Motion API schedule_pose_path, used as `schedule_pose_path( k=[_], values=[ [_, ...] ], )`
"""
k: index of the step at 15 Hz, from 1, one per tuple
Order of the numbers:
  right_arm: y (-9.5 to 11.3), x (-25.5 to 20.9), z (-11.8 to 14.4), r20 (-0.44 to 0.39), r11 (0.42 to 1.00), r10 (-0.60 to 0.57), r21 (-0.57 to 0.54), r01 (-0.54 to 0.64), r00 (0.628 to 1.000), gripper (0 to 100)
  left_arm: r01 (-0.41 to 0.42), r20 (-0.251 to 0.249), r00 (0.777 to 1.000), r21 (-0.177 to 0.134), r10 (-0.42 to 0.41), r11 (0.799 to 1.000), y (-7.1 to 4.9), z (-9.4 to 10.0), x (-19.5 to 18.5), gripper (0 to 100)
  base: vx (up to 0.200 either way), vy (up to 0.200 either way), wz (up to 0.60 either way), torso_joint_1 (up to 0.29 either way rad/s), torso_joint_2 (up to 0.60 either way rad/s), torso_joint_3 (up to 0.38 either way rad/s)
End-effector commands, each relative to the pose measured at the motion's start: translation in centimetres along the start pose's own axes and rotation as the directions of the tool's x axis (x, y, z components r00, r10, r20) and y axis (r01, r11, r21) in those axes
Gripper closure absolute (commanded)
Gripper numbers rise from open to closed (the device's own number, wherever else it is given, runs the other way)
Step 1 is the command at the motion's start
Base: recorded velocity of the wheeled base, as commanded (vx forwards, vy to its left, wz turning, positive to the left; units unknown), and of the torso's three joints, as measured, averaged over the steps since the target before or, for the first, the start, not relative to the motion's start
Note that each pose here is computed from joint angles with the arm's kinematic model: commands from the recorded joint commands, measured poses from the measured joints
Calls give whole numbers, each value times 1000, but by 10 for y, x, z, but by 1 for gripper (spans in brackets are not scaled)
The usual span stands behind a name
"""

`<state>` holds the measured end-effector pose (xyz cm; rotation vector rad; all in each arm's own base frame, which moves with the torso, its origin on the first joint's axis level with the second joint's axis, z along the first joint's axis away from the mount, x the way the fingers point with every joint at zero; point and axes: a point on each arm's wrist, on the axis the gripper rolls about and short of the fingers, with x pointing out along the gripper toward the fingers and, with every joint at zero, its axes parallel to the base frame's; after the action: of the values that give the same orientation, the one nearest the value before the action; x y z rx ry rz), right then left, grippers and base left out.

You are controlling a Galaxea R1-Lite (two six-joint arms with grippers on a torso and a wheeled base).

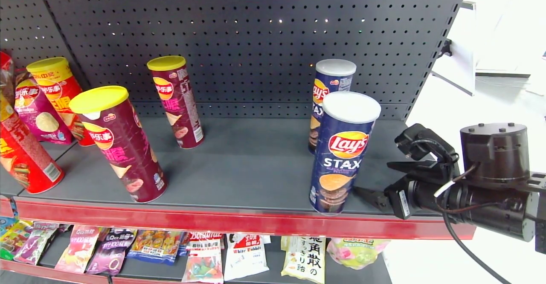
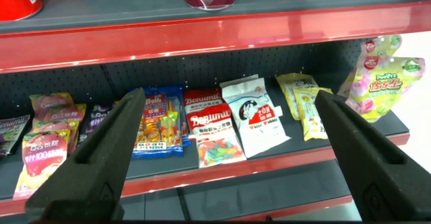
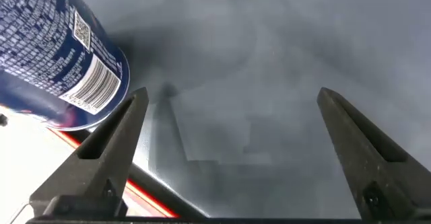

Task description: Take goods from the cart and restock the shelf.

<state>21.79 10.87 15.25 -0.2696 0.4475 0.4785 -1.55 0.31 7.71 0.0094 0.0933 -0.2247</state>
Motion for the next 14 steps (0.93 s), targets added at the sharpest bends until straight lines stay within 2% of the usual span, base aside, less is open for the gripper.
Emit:
schedule_pose_path(
  k=[1, 14],
  values=[
    [1, -1, -1, -3, 1000, 3, -4, -3, 1000, 0, 1, -1, 1000, 0, -1, 1000, 0, 0, 0, 0, 0, 0, 0, 0, 0, 0],
    [16, -5, -3, -2, 998, 44, -32, -45, 999, 0, 1, -1, 1000, 0, -1, 1000, 0, 0, 0, 0, 0, 0, 0, 0, 0, 0]
  ],
)
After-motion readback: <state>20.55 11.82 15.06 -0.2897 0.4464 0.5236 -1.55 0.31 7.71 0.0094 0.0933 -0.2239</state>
